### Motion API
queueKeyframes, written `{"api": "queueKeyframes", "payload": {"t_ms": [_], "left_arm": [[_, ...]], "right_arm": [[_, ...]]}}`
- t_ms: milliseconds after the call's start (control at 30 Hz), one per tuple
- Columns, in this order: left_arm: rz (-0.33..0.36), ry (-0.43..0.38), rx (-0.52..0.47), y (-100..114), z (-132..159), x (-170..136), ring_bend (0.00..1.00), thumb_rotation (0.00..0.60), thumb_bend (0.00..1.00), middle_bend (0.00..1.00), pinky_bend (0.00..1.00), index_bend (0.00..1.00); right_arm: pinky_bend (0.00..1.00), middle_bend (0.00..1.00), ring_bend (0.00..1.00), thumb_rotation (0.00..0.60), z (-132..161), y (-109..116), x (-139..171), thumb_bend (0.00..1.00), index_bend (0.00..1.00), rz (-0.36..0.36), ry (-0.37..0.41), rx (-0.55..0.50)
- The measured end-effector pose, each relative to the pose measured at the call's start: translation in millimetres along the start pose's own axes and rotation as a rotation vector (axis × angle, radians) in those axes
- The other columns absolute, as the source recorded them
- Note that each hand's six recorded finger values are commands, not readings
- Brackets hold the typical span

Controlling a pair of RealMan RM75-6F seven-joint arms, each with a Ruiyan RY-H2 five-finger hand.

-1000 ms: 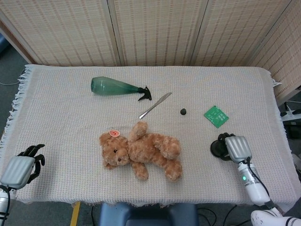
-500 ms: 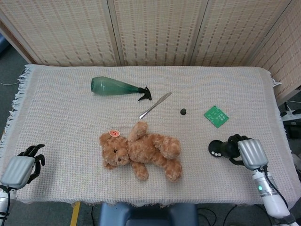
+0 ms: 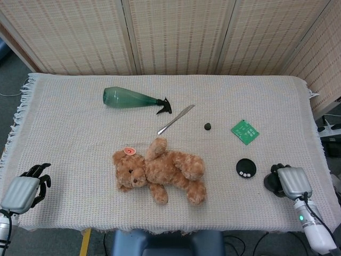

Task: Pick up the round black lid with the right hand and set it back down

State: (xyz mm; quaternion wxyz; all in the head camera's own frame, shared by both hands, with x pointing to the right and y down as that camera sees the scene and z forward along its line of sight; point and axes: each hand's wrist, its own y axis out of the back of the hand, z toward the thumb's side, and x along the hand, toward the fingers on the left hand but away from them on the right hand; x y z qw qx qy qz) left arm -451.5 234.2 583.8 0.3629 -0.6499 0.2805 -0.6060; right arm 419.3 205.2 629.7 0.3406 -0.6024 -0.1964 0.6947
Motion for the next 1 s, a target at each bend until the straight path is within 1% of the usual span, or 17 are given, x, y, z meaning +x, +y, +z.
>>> {"api": "queueKeyframes", "payload": {"t_ms": [100, 167, 233, 300, 400, 433, 533, 600, 700, 800, 867, 900, 1000], "left_arm": [[-0.001, -0.002, 0.001, 0, 0, 0, 0.18, 0.600, 0.76, 0.17, 0.43, 0.57], [-0.001, -0.001, 0.001, 0, 0, 0, 0.18, 0.600, 0.76, 0.17, 0.43, 0.57], [-0.001, 0.000, 0.001, 0, 0, 0, 0.18, 0.600, 0.76, 0.17, 0.43, 0.57], [-0.002, 0.001, 0.001, 0, 0, 0, 0.18, 0.600, 0.76, 0.17, 0.43, 0.57], [-0.002, -0.002, 0.002, 0, 0, 0, 0.18, 0.600, 0.76, 0.17, 0.43, 0.57], [-0.002, -0.003, 0.002, -1, 1, 0, 0.18, 0.600, 0.76, 0.17, 0.43, 0.57], [-0.001, -0.003, 0.002, 0, 0, 0, 0.18, 0.600, 0.76, 0.17, 0.43, 0.57], [0.000, -0.003, 0.001, 0, 0, 0, 0.18, 0.600, 0.76, 0.17, 0.43, 0.57], [0.001, -0.004, 0.002, 0, 0, 0, 0.18, 0.600, 0.77, 0.17, 0.43, 0.57], [0.001, -0.005, 0.005, 0, 1, 0, 0.18, 0.600, 0.77, 0.17, 0.43, 0.57], [0.000, -0.005, 0.005, -1, 1, 0, 0.18, 0.600, 0.77, 0.17, 0.43, 0.57], [0.000, -0.004, 0.005, -1, 1, 0, 0.18, 0.600, 0.77, 0.17, 0.43, 0.57], [-0.002, -0.004, 0.008, -2, 2, 0, 0.18, 0.600, 0.76, 0.17, 0.43, 0.57]], "right_arm": [[0.42, 0.19, 0.18, 0.600, -3, -7, 0, 0.09, 0.19, 0.050, -0.001, 0.024], [0.37, 0.12, 0.12, 0.600, -4, -9, 0, 0.09, 0.11, 0.083, -0.002, 0.037], [0.31, 0.05, 0.05, 0.600, -5, -9, 1, 0.09, 0.03, 0.099, 0.000, 0.043], [0.28, 0.01, 0.01, 0.600, -5, -7, 2, 0.09, 0.00, 0.100, 0.005, 0.041], [0.23, 0.00, 0.00, 0.600, -5, -2, 5, 0.09, 0.00, 0.072, 0.011, 0.019], [0.22, 0.00, 0.00, 0.600, -5, 1, 7, 0.09, 0.00, 0.057, 0.011, 0.007], [0.22, 0.00, 0.00, 0.600, -6, 11, 13, 0.09, 0.00, -0.017, 0.004, -0.047], [0.19, 0.00, 0.00, 0.600, -8, 20, 18, 0.09, 0.00, -0.091, -0.005, -0.081], [0.13, 0.00, 0.00, 0.600, -17, 33, 28, 0.09, 0.01, -0.213, -0.035, -0.122], [0.11, 0.00, 0.00, 0.600, -25, 42, 37, 0.09, 0.01, -0.328, -0.068, -0.157], [0.11, 0.00, 0.00, 0.600, -28, 42, 39, 0.09, 0.00, -0.375, -0.082, -0.169], [0.11, 0.00, 0.00, 0.600, -28, 42, 39, 0.09, 0.00, -0.385, -0.086, -0.171], [0.11, 0.00, 0.00, 0.600, -28, 39, 39, 0.09, 0.00, -0.377, -0.086, -0.170]]}}
